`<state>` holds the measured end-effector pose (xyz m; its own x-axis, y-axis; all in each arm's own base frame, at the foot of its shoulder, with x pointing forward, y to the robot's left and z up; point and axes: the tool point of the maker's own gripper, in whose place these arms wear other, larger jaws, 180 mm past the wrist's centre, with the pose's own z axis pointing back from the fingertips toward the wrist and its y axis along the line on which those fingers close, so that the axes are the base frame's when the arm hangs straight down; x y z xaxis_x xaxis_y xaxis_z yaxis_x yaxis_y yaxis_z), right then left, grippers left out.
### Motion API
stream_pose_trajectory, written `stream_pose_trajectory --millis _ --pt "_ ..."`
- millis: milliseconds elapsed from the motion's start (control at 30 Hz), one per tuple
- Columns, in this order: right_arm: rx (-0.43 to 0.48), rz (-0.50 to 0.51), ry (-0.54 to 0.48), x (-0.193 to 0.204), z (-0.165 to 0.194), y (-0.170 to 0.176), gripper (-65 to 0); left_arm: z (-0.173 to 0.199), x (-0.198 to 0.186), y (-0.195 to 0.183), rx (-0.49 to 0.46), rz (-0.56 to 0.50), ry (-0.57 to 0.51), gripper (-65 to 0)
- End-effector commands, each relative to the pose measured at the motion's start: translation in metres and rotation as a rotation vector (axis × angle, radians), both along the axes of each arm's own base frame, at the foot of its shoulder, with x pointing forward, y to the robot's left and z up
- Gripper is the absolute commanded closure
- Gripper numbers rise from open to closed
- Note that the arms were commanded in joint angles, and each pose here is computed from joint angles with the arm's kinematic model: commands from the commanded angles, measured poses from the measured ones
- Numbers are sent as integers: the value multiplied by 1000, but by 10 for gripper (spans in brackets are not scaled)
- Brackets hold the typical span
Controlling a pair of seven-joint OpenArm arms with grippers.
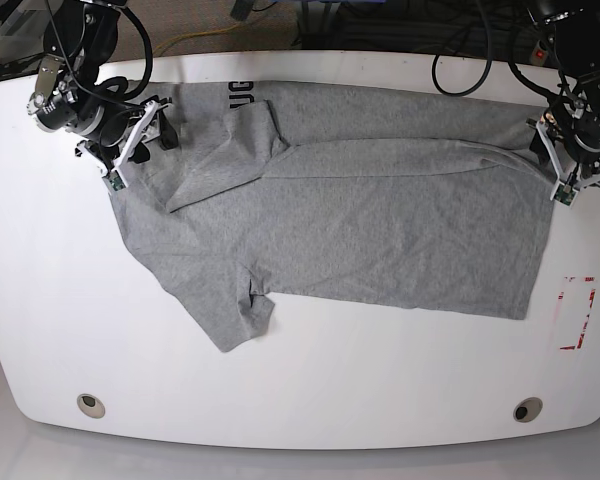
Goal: Fold the T-shirt properly
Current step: 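Release the shirt edge and regrasp it further along with both grippers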
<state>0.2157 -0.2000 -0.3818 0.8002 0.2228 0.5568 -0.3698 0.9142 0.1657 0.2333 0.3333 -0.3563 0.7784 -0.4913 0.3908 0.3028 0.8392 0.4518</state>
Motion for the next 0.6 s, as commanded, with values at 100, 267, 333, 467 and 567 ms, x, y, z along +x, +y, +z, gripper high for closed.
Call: stream_pose_trajectory --millis 100,267,333,467,567 --pt "16 -2 -35 5 7 3 -320 -1 6 3 -9 7 -10 -419" --pt "22 -5 -33 4 6 4 -320 7 33 2 -39 29 -65 -425" --pt "22 -5 -33 4 6 4 -320 8 40 3 -48 34 -75 -425" --pt "22 -5 -34 4 7 4 -320 6 50 5 -73 51 -81 -426" --pt "22 -5 -34 4 7 4 -320 0 51 9 -86 74 -61 -426"
